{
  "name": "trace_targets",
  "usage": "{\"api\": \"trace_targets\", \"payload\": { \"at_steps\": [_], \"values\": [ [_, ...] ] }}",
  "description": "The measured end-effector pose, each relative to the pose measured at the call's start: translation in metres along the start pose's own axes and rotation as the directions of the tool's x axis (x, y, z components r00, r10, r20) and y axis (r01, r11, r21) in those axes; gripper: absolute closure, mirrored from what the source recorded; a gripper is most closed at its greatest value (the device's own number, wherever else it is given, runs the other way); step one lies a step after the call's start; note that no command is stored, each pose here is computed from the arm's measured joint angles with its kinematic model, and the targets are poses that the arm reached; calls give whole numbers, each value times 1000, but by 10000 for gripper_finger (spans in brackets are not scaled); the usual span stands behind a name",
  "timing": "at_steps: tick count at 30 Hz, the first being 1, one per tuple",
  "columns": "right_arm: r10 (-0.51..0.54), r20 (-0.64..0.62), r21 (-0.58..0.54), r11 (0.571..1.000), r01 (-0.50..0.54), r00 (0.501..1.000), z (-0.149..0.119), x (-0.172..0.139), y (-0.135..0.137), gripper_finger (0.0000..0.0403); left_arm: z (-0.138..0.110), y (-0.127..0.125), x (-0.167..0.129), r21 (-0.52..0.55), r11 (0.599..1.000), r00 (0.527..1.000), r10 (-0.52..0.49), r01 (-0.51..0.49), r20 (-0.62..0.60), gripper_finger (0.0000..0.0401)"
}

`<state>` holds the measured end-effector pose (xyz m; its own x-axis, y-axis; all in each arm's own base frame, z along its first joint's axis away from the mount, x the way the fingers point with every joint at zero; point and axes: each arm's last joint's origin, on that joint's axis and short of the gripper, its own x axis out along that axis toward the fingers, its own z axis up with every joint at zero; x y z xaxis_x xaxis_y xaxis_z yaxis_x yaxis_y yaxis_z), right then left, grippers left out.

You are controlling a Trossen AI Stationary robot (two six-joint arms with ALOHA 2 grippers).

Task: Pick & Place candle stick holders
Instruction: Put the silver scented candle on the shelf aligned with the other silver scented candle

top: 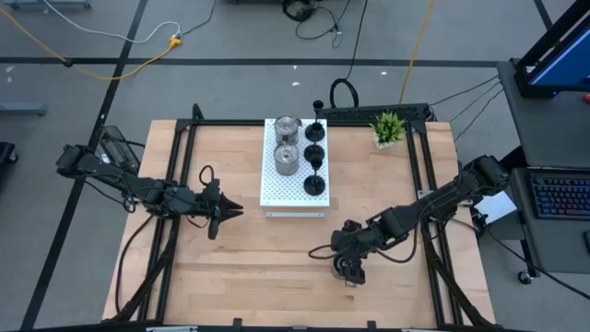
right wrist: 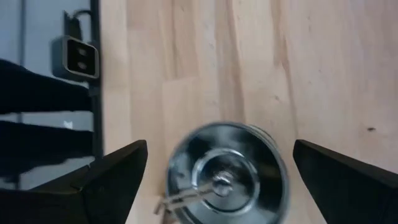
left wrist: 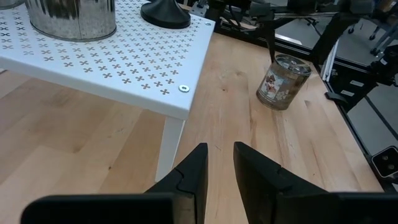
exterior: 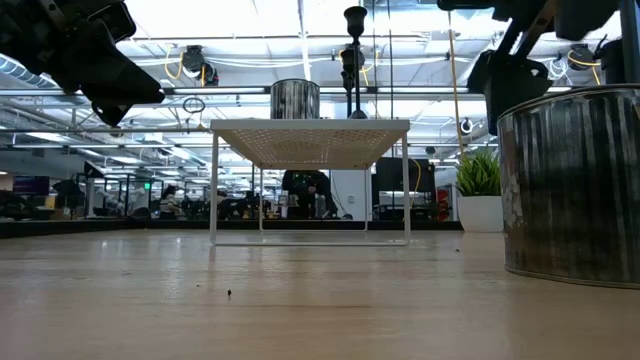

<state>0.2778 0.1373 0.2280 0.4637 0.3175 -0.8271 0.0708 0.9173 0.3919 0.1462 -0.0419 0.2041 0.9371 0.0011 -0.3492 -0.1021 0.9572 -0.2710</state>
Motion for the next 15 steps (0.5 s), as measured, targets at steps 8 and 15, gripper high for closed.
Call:
{"api": "trace_targets", "payload": {
  "at_steps": [8, 15],
  "values": [
    [39, -30, 21, 999, -38, 999, -1, 0, 1, 7, 0, 0, 0, -6, 1000, 1000, 0, 0, 1, 320],
    [28, -41, 12, 1000, -28, 999, -1, 0, -1, 7, 0, 0, 0, -8, 1000, 1000, -1, 1, 1, 320]
  ]
}}
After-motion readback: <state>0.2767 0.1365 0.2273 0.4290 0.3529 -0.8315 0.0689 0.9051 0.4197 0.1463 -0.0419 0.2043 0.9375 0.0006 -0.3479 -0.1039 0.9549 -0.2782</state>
